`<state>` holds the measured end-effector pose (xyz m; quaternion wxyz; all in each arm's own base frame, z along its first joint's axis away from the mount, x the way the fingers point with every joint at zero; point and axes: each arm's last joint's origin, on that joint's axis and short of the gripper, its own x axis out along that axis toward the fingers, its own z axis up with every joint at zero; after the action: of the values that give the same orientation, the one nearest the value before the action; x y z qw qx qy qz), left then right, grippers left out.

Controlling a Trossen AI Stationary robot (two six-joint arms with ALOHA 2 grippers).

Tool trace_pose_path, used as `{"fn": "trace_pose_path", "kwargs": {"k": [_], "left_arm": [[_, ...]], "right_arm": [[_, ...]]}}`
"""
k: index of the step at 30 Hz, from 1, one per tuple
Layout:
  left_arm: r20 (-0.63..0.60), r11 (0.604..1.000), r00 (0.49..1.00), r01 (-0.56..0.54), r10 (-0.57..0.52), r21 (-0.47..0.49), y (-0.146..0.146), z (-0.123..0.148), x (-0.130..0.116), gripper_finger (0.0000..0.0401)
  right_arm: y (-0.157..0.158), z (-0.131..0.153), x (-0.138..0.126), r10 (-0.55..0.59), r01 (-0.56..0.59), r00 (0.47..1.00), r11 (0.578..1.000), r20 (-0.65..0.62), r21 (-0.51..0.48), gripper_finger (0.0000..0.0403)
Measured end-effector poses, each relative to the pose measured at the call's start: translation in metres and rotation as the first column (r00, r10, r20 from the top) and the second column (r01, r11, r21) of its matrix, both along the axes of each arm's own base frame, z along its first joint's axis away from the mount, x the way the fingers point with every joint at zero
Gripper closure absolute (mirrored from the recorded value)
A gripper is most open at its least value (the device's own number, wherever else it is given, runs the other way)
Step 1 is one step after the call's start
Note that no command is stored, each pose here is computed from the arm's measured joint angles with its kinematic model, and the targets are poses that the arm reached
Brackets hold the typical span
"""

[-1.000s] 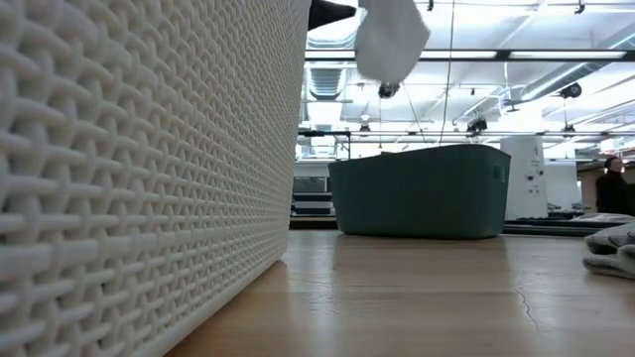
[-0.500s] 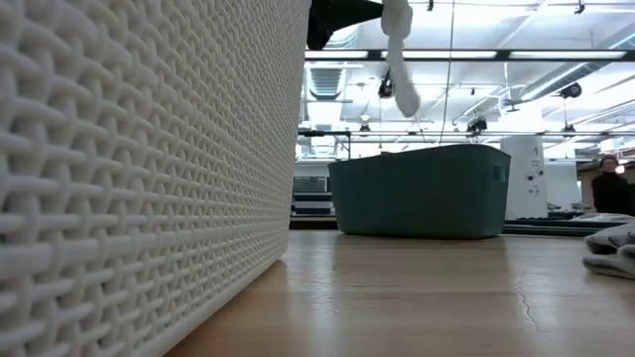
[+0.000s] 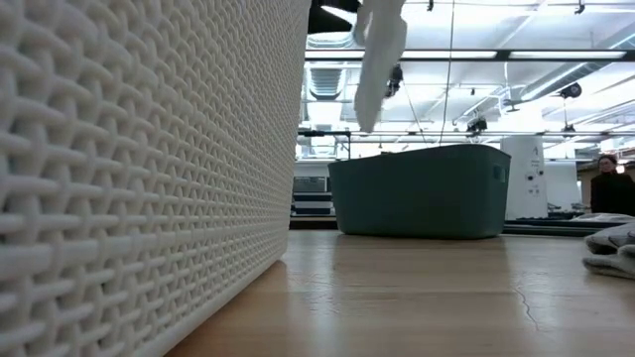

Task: Pick & Place Cloths
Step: Put the white sock into the transparent bin

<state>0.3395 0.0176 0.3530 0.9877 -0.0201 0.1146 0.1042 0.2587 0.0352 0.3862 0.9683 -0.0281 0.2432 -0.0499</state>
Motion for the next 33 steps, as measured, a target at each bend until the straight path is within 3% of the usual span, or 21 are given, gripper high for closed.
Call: {"fn": "trace_pose_path", "kwargs": {"k": [10, 17, 19, 24, 29, 33], "left_arm": [[0.018, 0.984, 0.984, 0.179, -0.179, -0.008, -0.01, 0.002, -0.004, 0.0185], [0.063, 0.918, 0.916, 0.397, -0.396, -0.005, -0.017, 0.006, -0.003, 0.0185], [0.091, 0.912, 0.908, 0.41, -0.409, 0.003, -0.018, 0.009, -0.003, 0.0185], [0.099, 0.939, 0.934, 0.343, -0.343, 0.017, -0.015, 0.01, -0.002, 0.0185], [0.113, 0.908, 0.903, 0.418, -0.414, -0.016, -0.019, 0.001, 0.009, 0.0185], [0.091, 0.907, 0.908, 0.416, -0.409, -0.062, -0.019, -0.007, 0.014, 0.0185]], "right_arm": [[0.001, -0.002, 0.002, 0.032, -0.032, 0.999, 0.999, -0.011, -0.01, 0.0394], [0.004, -0.004, 0.001, 0.137, -0.138, 0.99, 0.99, -0.036, -0.01, 0.0394], [0.004, -0.004, 0.001, 0.164, -0.164, 0.986, 0.986, -0.037, -0.009, 0.0394], [0.006, -0.003, 0.006, 0.187, -0.187, 0.982, 0.982, -0.017, -0.015, 0.0394], [0.003, -0.003, 0.014, 0.186, -0.185, 0.983, 0.982, 0.009, -0.04, 0.0394], [0.002, -0.002, 0.016, 0.179, -0.177, 0.984, 0.983, 0.026, -0.05, 0.0394]]}}
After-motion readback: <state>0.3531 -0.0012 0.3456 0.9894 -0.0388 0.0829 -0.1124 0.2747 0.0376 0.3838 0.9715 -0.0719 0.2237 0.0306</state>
